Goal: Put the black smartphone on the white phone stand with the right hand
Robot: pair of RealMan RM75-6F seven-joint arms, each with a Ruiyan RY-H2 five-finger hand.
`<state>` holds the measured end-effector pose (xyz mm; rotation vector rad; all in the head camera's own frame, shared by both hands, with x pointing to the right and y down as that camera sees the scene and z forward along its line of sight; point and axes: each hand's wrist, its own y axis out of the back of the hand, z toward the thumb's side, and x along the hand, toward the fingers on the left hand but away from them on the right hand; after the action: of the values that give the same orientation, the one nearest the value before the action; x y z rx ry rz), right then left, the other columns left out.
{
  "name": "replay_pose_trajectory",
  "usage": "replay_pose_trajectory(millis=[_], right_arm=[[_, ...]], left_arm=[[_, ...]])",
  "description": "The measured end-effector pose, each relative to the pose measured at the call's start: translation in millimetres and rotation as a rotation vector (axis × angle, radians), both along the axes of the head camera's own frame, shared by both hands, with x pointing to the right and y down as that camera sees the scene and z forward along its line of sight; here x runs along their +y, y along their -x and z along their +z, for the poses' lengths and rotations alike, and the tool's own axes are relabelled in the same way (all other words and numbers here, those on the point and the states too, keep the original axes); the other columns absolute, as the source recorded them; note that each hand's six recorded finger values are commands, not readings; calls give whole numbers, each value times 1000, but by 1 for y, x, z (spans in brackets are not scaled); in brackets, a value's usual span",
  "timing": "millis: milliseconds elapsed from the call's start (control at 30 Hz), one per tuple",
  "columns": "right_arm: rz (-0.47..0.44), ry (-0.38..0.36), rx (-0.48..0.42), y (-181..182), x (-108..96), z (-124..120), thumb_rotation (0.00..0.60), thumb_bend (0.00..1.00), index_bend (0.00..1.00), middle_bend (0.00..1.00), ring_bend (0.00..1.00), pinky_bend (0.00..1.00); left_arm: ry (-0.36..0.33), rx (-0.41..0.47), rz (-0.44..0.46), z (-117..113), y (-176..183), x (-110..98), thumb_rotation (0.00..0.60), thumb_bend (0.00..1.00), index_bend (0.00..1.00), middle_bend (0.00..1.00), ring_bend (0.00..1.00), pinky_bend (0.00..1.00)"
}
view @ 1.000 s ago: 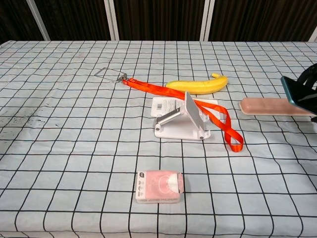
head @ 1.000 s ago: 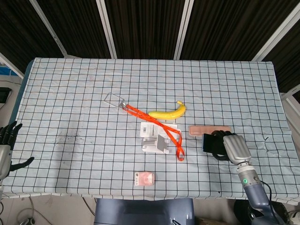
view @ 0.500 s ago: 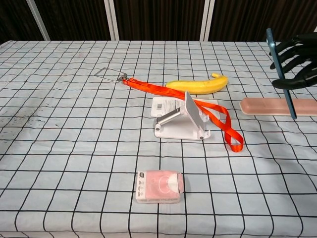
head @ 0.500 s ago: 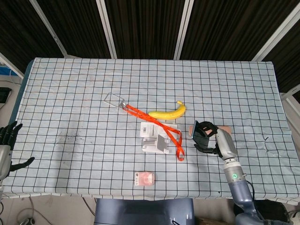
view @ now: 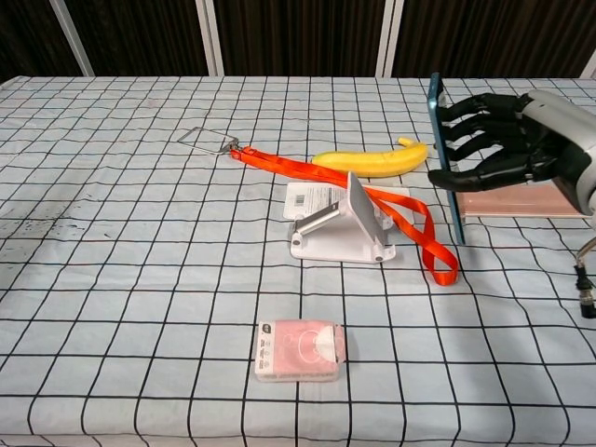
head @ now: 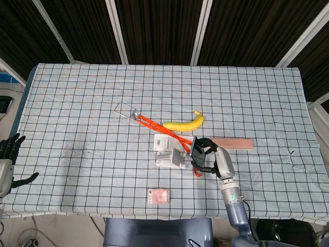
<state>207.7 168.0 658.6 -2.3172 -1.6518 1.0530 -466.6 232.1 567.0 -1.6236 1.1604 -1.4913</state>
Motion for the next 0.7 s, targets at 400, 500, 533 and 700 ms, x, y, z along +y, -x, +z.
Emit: replay_pose_trajectory(millis=[400,500,533,700], right_arm=[[11,-43,-115,16,-4,11,600,373,702,720,570,440],[34,-51,-157,17,-5,10,600,373,702,719,567,440],[41,-53,-173,17,-5,11,600,372,702,719,566,440],[63,-55,-218,18,-1,14,600,373,702,719,564,440]], left_arm=[[8,9,-4,1,0,0,600,0,0,0,0,0],[9,9,-3,1,-1,-1,600,0,0,0,0,0],[10,8,-2,2,-1,-1,600,0,0,0,0,0],[11,11,-2,2,-1,0,600,0,0,0,0,0]])
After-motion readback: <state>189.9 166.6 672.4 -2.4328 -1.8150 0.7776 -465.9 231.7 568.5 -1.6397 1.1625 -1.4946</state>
